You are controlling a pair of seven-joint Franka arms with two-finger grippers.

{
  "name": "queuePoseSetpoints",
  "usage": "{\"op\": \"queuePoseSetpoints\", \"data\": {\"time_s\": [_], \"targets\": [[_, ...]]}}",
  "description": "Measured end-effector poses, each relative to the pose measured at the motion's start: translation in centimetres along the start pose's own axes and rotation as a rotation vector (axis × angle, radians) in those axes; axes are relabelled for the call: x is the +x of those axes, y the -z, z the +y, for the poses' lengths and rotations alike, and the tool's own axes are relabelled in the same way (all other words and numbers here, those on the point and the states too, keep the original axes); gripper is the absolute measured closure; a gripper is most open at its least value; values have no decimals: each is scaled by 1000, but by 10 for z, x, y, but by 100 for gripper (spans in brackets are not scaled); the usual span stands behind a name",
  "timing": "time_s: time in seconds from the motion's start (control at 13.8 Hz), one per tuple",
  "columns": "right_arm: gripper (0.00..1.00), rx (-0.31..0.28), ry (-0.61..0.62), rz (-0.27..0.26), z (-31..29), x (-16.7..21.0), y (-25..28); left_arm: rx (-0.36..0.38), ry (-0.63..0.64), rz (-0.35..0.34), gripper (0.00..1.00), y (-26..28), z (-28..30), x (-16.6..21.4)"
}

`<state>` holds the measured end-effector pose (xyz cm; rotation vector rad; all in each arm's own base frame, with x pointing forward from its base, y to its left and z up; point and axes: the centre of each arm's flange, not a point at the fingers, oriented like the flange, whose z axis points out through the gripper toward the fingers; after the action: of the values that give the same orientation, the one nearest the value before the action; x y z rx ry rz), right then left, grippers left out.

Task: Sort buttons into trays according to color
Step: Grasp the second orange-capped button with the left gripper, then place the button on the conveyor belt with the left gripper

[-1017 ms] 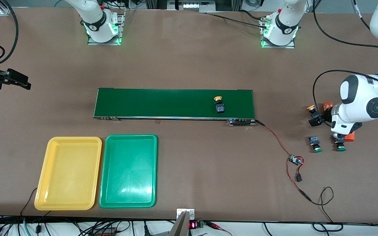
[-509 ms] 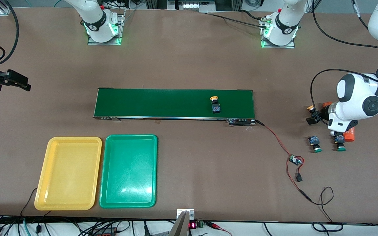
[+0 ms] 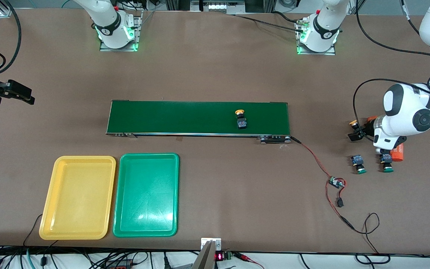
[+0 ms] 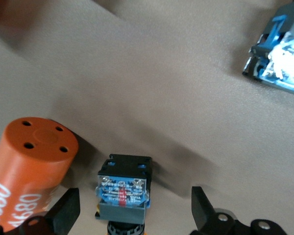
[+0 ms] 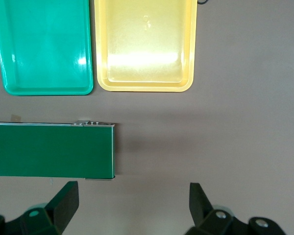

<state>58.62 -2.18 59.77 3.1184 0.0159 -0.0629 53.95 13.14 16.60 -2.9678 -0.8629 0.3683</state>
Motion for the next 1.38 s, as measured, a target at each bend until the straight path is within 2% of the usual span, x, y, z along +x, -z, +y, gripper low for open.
{"op": "queuePoseSetpoints", "data": {"time_s": [0.36,0.51,0.87,1.16,1.38], "targets": [[0,0,-9,-1,5,0,-1,-3,2,-2,0,-3,-1,1],[0,0,-8,-1,5,0,-1,-4,2,-1,4,-2,-1,1],[0,0,-8,-2,4,1,-2,-9,-7,10,57,4,5,1],[0,0,-8,5,4,2,-1,-9,-10,21,59,11,6,3],[0,-1,-8,7,4,3,-2,12,-56,25,59,43,30,-8]]}}
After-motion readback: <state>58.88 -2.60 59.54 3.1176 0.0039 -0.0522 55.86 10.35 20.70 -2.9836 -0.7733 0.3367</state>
